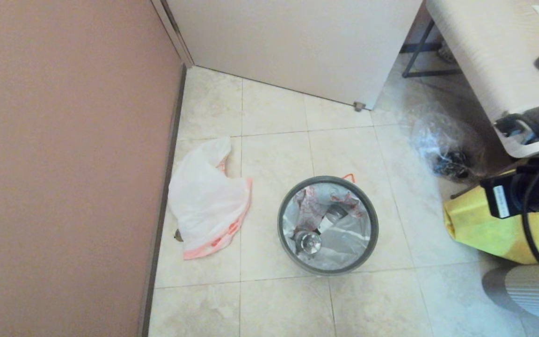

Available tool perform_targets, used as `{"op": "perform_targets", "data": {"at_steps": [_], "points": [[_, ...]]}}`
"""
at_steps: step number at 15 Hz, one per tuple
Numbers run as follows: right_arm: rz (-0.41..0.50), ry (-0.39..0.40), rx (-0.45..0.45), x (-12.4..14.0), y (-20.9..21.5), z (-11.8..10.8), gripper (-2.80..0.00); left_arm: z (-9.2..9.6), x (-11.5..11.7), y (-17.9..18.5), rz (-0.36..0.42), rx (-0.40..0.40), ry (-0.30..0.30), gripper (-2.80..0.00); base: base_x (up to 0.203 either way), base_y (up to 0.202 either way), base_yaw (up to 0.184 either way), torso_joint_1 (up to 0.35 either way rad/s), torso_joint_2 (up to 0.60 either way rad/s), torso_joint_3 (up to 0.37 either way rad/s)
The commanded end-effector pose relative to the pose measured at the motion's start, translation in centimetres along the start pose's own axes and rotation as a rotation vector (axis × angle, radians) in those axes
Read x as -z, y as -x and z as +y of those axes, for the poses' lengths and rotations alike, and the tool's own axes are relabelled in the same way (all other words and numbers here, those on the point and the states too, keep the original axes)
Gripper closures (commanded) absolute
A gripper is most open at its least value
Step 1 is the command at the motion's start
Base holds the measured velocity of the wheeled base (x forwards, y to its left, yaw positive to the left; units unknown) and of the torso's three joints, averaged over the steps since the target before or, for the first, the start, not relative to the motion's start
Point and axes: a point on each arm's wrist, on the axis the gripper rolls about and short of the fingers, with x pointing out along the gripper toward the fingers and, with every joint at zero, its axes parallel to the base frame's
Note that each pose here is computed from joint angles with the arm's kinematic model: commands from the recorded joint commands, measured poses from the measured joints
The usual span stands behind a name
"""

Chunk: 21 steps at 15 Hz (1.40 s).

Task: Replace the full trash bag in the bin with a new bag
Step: Place the trash can ring on the floor

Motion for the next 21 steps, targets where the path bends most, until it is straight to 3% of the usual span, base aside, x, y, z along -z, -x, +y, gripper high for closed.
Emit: {"op": "perform_targets", "data": {"at_steps": [1,3,5,9,10,13,21], "points": [[0.114,0.057,-0.012,0.7,-4.8,2.9,0.00,0.0,0.0,0.0,0.001,0.000,0.001,-2.80,0.000,0.000,0.000,0.000,0.00,0.000],[0.147,0.065,-0.023,1.0,-7.3,4.4,0.00,0.0,0.0,0.0,0.001,0.000,0.000,-2.80,0.000,0.000,0.000,0.000,0.00,0.000],[0.157,0.036,-0.153,1.4,-9.0,5.7,0.00,0.0,0.0,0.0,0.001,0.000,0.001,-2.80,0.000,0.000,0.000,0.000,0.00,0.000],[0.254,0.049,-0.182,3.7,-12.9,7.7,0.00,0.0,0.0,0.0,0.001,0.000,0.001,-2.80,0.000,0.000,0.000,0.000,0.00,0.000],[0.254,0.047,-0.182,4.1,-14.1,8.3,-2.80,0.0,0.0,0.0,0.001,0.000,-0.001,-2.80,0.000,0.000,0.000,0.000,0.00,0.000],[0.203,0.024,-0.186,4.6,-16.6,10.0,-2.80,0.0,0.0,0.0,0.001,0.000,0.001,-2.80,0.000,0.000,0.000,0.000,0.00,0.000],[0.202,0.016,-0.134,4.7,-19.7,11.1,-2.80,0.0,0.0,0.0,0.001,0.000,0.001,-2.80,0.000,0.000,0.000,0.000,0.00,0.000]]}}
